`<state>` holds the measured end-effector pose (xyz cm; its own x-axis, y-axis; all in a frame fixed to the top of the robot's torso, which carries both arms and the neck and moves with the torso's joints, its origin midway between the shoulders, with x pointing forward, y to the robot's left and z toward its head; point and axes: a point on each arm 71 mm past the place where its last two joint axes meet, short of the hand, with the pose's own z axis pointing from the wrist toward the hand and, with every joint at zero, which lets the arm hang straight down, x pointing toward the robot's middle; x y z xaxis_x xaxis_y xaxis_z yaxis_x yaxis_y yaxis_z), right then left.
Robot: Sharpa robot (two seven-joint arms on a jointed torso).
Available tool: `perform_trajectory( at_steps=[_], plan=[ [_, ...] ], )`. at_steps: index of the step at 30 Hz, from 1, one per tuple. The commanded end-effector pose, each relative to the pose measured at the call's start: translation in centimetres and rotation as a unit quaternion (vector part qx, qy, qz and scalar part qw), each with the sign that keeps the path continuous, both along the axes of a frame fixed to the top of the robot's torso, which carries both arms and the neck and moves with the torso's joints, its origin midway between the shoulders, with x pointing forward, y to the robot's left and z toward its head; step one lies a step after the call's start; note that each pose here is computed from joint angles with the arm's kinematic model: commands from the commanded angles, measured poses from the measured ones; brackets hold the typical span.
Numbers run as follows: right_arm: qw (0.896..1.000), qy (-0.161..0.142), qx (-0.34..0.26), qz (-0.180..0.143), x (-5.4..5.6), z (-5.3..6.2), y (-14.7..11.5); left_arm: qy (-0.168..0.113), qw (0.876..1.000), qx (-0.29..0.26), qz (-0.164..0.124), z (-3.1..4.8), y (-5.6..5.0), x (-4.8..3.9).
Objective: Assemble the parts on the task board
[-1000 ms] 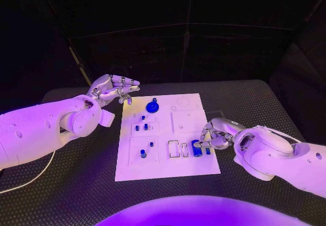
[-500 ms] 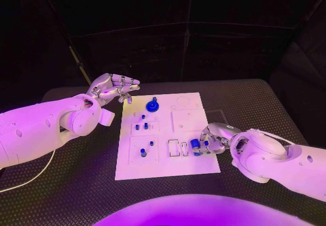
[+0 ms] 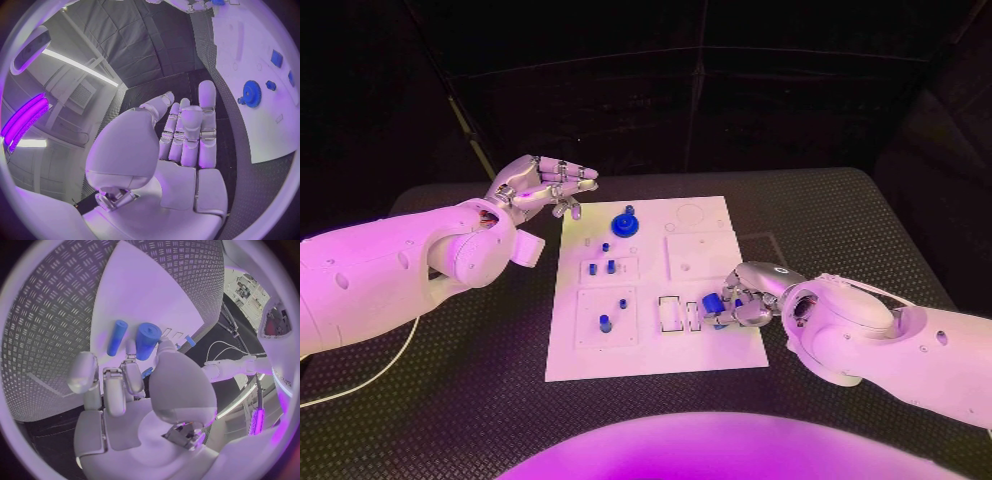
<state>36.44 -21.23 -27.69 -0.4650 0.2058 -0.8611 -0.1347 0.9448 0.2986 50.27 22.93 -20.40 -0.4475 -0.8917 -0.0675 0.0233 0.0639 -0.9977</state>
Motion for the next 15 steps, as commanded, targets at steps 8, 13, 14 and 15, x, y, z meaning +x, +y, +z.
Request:
perform_trajectory(
  at_steps=[8, 13, 14, 15],
  plan=[
    [1.000, -0.015, 0.013, -0.018, -0.2, 0.0, -0.2, 0.003, 1.000, -0.008, -0.003, 0.07, -0.1, -0.03],
    [0.998, -0.017, 0.049, -0.036, -0.8, 0.7, -0.1, 0.004, 1.000, -0.008, -0.003, 0.02, 0.0, -0.05],
    [0.997, -0.017, 0.058, -0.039, -0.9, 0.8, 0.0, 0.005, 1.000, -0.008, -0.003, -0.01, 0.0, -0.05],
    [0.997, -0.017, 0.067, -0.041, -1.0, 1.0, 0.1, 0.005, 1.000, -0.007, -0.003, -0.04, 0.0, -0.05]
  ],
)
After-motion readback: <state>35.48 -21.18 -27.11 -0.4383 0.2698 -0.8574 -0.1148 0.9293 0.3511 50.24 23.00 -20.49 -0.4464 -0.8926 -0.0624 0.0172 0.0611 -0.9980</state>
